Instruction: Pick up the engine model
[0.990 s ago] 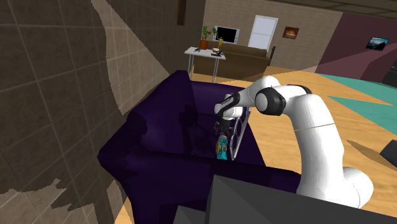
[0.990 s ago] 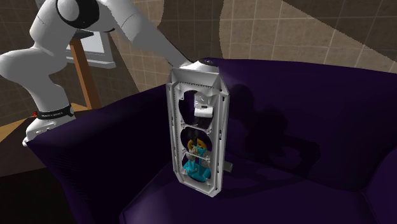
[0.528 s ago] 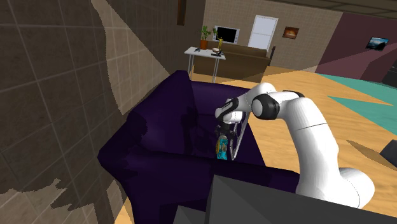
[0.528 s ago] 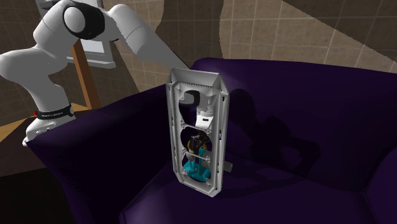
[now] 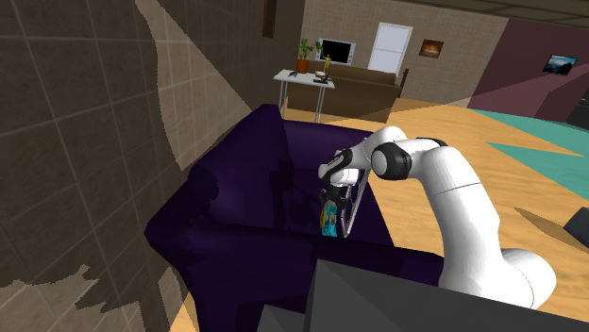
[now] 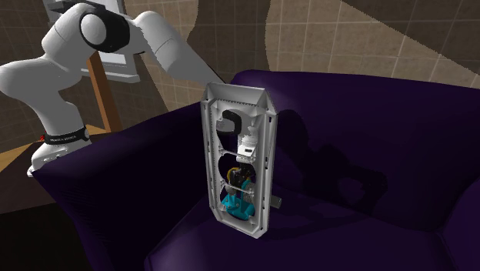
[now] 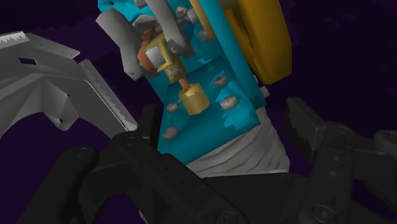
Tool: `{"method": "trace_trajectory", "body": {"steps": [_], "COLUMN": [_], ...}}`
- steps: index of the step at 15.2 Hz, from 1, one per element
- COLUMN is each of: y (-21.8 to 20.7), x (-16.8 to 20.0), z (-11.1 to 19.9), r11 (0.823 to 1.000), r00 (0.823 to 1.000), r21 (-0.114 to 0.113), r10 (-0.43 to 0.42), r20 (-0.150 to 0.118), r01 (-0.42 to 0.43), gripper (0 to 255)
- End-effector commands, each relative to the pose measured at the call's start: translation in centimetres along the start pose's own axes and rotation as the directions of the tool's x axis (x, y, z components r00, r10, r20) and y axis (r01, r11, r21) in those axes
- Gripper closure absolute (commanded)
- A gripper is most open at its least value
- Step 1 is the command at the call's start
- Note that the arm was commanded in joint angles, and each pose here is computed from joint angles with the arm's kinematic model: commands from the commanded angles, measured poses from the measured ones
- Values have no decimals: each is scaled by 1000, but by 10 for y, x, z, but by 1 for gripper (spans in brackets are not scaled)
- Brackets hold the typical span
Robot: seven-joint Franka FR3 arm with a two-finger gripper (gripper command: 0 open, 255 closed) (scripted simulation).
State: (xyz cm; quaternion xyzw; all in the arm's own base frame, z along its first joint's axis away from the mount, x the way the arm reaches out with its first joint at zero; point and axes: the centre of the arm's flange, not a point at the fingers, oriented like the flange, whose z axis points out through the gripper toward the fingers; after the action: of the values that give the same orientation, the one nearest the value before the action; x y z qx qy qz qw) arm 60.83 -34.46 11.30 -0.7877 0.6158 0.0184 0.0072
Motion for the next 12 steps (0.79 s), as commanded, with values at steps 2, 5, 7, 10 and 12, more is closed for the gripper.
{"method": "trace_trajectory", "body": {"steps": [2,5,7,10,12], "y": [1,1,0,0,0], "x": [0,0,-1,-1,-2], "z": [1,2,-4,-20,-31], "r11": [1000,1000,1000,1000,1000], "r00": [1000,1000,1000,1000,1000], "r21": [-1,-1,-1,-1,-1], "r10": [0,0,0,0,0], "r20": [1,1,1,1,1], "r01": [0,0,0,0,0], "gripper": [255,255,255,255,255]}}
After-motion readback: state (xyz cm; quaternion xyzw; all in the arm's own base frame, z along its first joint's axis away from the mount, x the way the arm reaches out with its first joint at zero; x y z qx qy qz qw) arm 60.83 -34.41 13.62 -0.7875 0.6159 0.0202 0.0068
